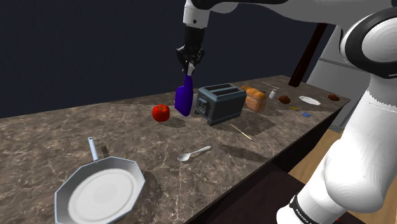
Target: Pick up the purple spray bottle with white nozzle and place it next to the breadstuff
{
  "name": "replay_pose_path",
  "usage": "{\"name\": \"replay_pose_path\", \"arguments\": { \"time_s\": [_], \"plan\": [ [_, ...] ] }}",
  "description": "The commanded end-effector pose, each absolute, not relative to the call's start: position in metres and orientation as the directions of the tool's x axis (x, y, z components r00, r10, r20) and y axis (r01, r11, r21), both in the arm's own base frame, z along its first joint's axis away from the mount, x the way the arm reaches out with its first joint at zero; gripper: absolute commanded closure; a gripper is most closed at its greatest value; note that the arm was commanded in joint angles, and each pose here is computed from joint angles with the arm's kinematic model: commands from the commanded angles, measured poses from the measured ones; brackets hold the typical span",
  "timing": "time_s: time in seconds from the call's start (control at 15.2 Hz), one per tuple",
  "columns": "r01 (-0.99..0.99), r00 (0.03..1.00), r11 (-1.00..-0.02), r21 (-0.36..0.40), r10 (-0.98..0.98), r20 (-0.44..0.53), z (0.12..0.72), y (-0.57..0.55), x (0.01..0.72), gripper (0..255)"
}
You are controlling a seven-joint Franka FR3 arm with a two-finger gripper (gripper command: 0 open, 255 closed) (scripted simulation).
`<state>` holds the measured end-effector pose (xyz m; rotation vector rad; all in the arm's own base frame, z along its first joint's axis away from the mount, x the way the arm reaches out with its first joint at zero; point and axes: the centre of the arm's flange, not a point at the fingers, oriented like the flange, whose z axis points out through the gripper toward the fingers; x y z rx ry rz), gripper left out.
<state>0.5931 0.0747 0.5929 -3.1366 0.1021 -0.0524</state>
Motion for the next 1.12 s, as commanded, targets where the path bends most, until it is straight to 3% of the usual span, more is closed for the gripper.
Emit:
{"name": "replay_pose_path", "arguments": {
  "time_s": [0.0,1.06],
  "plan": [
    [-0.065,0.997,-0.998,-0.004,-0.065,0.033,0.603,0.074,0.593,255],
    [-0.065,0.997,-0.998,-0.004,-0.065,0.033,0.688,0.074,0.593,255]
  ]
}}
